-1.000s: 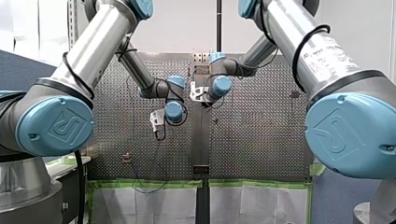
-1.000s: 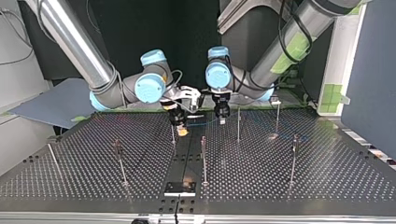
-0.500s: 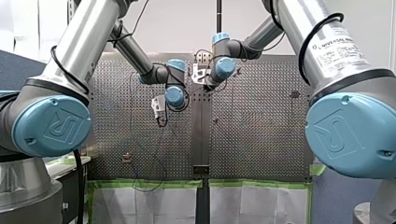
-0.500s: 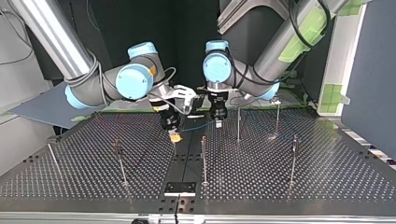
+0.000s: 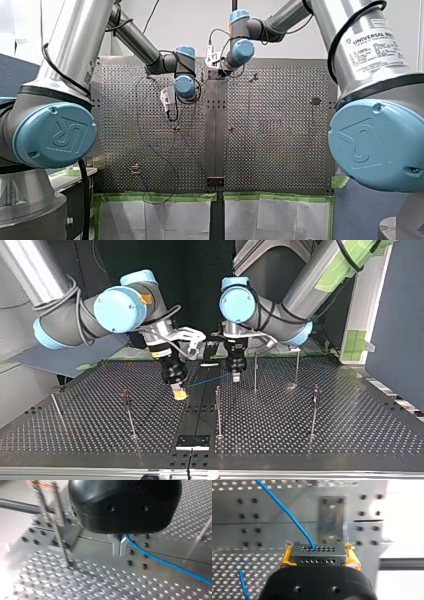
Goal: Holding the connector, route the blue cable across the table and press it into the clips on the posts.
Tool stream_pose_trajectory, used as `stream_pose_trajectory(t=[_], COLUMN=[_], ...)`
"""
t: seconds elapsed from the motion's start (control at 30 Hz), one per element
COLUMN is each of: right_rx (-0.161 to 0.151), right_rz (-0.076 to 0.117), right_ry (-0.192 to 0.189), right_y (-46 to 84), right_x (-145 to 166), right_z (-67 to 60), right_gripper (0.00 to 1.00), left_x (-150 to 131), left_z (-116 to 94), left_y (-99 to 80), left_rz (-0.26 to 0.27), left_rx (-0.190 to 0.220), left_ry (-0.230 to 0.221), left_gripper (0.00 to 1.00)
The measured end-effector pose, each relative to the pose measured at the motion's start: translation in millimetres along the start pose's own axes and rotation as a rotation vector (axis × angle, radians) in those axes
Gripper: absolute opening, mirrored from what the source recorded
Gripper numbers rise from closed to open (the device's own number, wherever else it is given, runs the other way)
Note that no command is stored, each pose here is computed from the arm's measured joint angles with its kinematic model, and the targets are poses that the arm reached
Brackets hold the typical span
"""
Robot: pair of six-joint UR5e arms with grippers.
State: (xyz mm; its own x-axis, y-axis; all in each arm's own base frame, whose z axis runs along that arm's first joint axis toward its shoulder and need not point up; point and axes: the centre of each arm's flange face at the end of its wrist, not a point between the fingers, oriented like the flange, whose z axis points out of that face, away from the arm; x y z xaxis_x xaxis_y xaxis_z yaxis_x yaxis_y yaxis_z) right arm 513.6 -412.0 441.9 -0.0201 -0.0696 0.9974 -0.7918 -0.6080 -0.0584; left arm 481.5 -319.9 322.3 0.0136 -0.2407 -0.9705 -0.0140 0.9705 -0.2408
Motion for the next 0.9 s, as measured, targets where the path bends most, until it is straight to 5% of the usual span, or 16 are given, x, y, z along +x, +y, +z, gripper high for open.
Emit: stream_pose_trajectory(t=[0.23,0.7,0.9], right_rx=[0.002,-0.008,-0.004], right_rz=[0.000,-0.003,0.000], right_ry=[0.038,-0.015,-0.013], right_y=[-1.0,6.3,11.2], right_x=[25.0,-9.7,-10.1], right_z=[-13.8,-1.7,0.9], right_gripper=[0.00,0.00,0.00], left_x=[-34.3,-103.4,-94.4], left_z=[-5.9,-15.1,-3.9], left_y=[-1.3,-1.8,3.9], left_rz=[-0.030,-0.093,-0.084], left_rx=[0.011,0.078,0.087], left_ry=[-0.059,-0.197,-0.183], left_gripper=[0.00,0.00,0.00])
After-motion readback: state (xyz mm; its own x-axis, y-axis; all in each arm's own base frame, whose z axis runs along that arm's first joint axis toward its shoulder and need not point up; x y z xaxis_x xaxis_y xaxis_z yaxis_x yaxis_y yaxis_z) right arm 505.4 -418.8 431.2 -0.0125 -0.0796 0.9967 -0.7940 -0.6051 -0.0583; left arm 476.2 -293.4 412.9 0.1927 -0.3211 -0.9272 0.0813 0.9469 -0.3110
